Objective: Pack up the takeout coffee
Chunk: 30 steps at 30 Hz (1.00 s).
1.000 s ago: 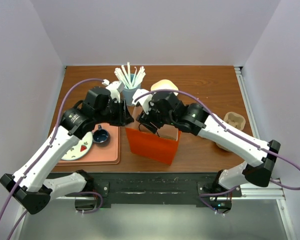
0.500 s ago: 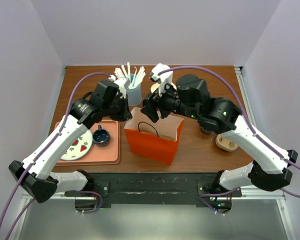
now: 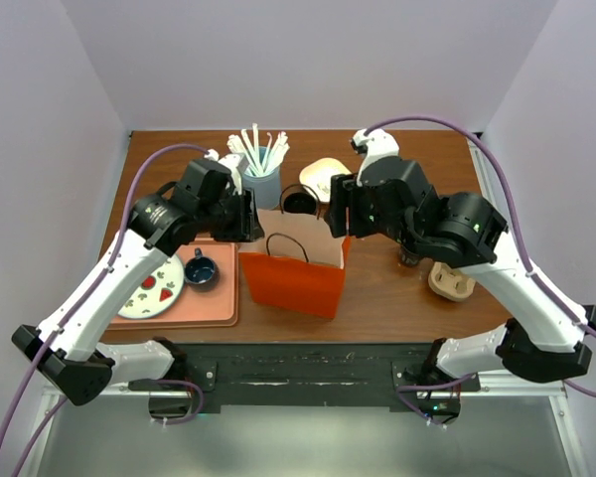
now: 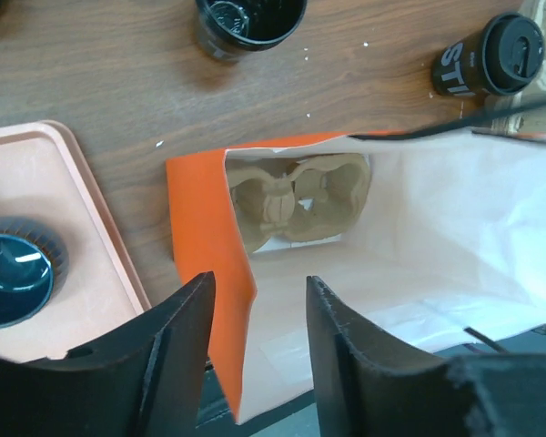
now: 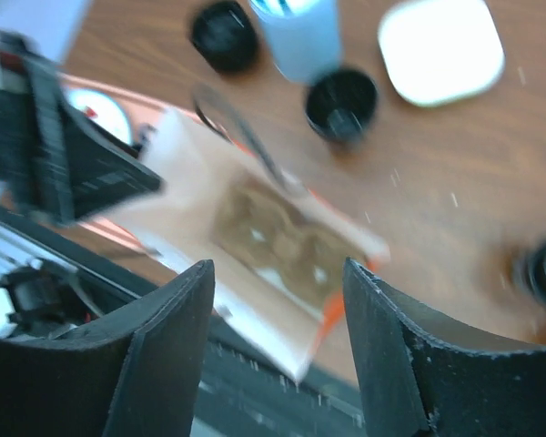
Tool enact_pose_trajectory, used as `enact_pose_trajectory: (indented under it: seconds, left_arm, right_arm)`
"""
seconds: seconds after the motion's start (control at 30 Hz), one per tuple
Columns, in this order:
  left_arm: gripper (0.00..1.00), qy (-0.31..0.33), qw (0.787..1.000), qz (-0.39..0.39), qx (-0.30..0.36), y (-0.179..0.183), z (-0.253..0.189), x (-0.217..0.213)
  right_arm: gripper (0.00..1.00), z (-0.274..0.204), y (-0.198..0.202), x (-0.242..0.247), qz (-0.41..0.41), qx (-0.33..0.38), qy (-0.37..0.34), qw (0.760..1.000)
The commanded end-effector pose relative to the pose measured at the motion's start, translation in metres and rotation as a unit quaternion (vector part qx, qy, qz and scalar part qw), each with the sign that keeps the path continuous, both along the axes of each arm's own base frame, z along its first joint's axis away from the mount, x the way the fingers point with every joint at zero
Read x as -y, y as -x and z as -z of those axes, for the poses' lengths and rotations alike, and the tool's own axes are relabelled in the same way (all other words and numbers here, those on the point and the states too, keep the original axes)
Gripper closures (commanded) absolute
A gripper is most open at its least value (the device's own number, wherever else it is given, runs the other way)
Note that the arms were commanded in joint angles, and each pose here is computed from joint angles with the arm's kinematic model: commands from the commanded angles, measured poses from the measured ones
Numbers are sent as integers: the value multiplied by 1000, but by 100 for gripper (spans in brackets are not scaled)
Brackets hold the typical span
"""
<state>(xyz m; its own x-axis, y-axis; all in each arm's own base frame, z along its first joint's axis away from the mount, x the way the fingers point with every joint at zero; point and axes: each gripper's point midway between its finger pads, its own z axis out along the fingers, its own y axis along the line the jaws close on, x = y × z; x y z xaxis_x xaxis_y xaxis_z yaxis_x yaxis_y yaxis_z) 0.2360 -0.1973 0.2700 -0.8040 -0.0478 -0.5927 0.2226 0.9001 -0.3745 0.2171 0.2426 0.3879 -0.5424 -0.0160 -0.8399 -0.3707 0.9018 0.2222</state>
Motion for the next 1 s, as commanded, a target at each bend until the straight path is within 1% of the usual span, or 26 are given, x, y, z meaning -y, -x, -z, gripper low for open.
enact_pose_trajectory:
  seconds: [0.0, 0.03, 0.17, 0.27, 0.37, 0.43, 0.53, 0.6, 0.63, 0.67, 0.73, 0.8, 0.83, 0.97]
  left_arm:
    - [50, -15, 1000, -10, -5, 0, 5, -5]
    - [50, -21, 1000, -8, -6, -1, 6, -6]
    - [53, -29, 1000, -3, 1, -6, 6, -5]
    - [58, -40, 999, -6, 12, -13, 4, -7]
    - [63, -37, 999, -2, 14, -15, 2, -4]
    - [69, -30, 999, 0, 17, -15, 1, -2]
    - [77, -16, 1000, 5, 15, -12, 1, 2]
    - [83, -4, 1000, 7, 14, -9, -1, 4]
    - [85, -1, 1000, 6, 13, -9, 1, 5]
    - [93, 3, 1000, 8, 11, -8, 1, 6]
    - [100, 15, 1000, 7, 14, -7, -3, 8]
    - [100, 27, 1000, 7, 14, -5, -9, 11]
    - [100, 31, 999, 4, 17, -5, -17, 11]
    - [100, 47, 998, -5, 29, -6, -42, 11]
  right_arm:
    - [39, 27, 17, 39, 74, -59, 18, 995]
    - [40, 29, 19, 34, 65, -65, 9, 996]
    - [41, 54, 21, 19, 57, -96, 7, 994]
    - [43, 77, 20, 15, 68, -121, 30, 990]
    - [45, 93, 16, 17, 82, -123, 49, 988]
    - [48, 98, 12, 16, 84, -115, 51, 988]
    - [55, 107, 11, 13, 82, -119, 60, 988]
    - [63, 116, 9, 13, 86, -123, 78, 986]
    - [69, 119, 9, 17, 89, -125, 90, 984]
    - [84, 119, 8, 18, 92, -121, 94, 984]
    - [99, 111, 5, 20, 93, -108, 92, 985]
    - [100, 102, 3, 21, 92, -100, 89, 987]
    - [100, 90, 3, 22, 94, -93, 81, 988]
    - [100, 65, 2, 21, 91, -85, 68, 990]
